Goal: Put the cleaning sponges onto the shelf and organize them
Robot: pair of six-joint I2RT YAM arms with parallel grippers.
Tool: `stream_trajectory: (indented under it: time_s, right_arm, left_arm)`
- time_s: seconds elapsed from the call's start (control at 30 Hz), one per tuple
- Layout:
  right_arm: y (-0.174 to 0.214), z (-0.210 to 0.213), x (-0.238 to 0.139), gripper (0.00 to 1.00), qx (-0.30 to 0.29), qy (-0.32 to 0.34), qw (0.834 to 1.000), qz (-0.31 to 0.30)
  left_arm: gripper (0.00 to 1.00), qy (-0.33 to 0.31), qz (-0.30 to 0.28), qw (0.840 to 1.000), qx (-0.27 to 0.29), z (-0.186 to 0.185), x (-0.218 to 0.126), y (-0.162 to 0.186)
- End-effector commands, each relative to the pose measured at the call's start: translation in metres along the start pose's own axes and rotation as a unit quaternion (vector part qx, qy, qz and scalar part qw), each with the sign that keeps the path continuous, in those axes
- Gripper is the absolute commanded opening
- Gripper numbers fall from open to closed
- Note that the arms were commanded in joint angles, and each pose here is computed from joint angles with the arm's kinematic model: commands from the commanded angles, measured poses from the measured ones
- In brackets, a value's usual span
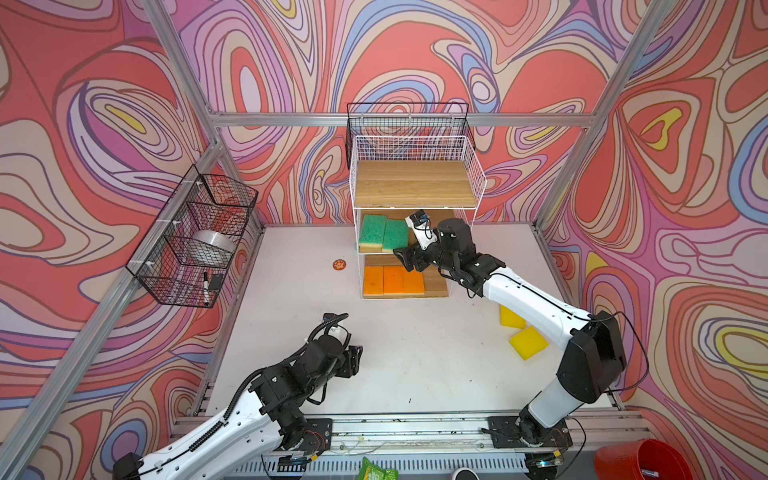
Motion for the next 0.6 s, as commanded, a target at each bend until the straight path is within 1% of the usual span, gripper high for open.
stream_trajectory:
  time_s: [0.0,0.27,0.57]
  right_arm:
    - [-0.0155,-0.0133,-0.0019,0.89,0.015,0.036,0.999,-0.018]
    - [-0.0171,-0.0164,-0.0033,0.88,0.02,0.049,0.998,-0.022]
    - [-0.0179,-0.0129,0.0043,0.89,0.024,0.025,0.999,-0.025]
  left_arm:
    - [0.69,-0.007,-0.004,1.0,-0.001,0.002,-0.0008,-0.0015]
    - [0.69,-0.006,-0.004,1.0,-0.002,0.0016,-0.0003,-0.0016]
    - [0.7,-0.007,-0.004,1.0,-0.001,0.0017,-0.0018,-0.0019]
Point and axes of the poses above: each gripper's point midway between its finger pads, its own x axis out along the fingers, its own z axis along the line the jaws close on, y = z × x, the point moved 7 cm from there along -x, back along the fingers, and after that the axes turned 12 degrees about -x, right-handed, at the moved point
